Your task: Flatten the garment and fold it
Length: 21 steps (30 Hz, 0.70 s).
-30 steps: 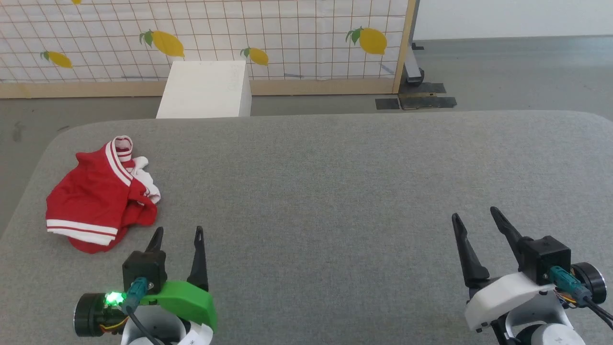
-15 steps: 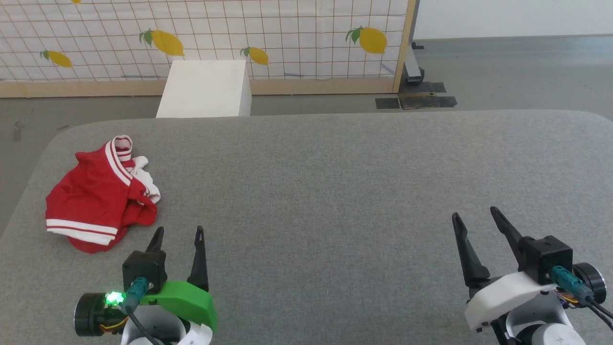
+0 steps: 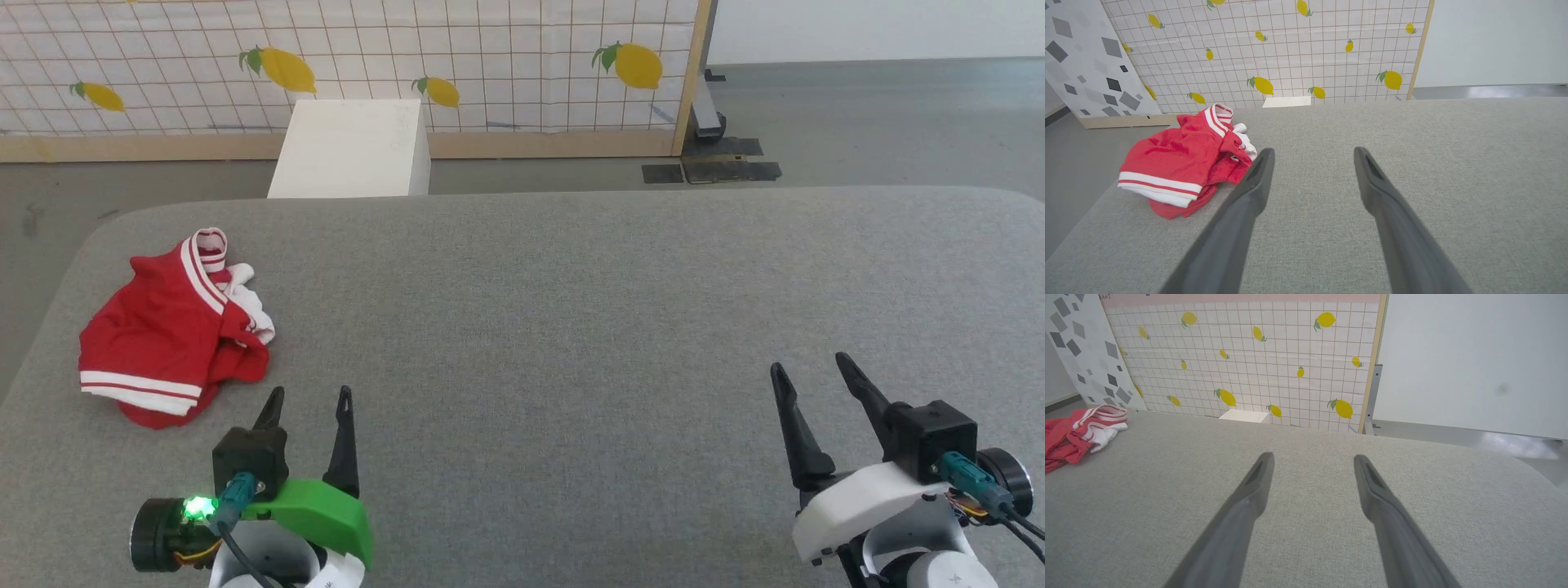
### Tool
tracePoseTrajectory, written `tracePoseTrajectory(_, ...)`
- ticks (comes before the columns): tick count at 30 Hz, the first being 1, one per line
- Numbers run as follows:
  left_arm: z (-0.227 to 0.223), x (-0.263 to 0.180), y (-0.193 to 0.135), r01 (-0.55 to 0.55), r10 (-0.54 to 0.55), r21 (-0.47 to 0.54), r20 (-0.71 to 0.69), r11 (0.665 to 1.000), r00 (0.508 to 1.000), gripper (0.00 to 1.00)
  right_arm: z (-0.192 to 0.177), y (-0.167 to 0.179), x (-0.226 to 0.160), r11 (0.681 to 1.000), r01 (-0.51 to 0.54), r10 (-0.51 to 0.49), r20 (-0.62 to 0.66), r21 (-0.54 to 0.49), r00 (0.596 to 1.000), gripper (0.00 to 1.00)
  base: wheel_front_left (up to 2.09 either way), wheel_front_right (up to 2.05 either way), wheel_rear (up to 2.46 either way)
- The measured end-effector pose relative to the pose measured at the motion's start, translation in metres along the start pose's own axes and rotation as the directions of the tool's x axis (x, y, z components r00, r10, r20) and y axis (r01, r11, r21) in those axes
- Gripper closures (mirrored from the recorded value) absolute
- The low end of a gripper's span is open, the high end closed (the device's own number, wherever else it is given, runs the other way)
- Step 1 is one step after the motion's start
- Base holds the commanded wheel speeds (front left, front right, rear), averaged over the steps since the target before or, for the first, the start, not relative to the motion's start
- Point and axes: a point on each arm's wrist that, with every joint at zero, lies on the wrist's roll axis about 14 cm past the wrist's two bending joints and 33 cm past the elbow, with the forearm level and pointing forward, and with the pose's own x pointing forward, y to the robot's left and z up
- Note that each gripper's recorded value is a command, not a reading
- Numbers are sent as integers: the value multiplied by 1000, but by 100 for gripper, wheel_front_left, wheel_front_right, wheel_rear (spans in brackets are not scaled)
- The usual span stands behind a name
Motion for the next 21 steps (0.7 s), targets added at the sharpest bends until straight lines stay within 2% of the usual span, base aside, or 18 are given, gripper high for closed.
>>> tracePoseTrajectory(11, -3, -4, 7, -17, 17, -1, -13, 1000, 1000, 0, 1, 15, 6, 999, -47, 47, 1, 18, 999, 0, 0, 0, 0)
tracePoseTrajectory(21, -3, -18, 35, -97, 97, 17, -12, 995, 995, 0, 4, 45, 18, 990, -140, 139, 5, 37, 990, 0, 0, 0, 0)
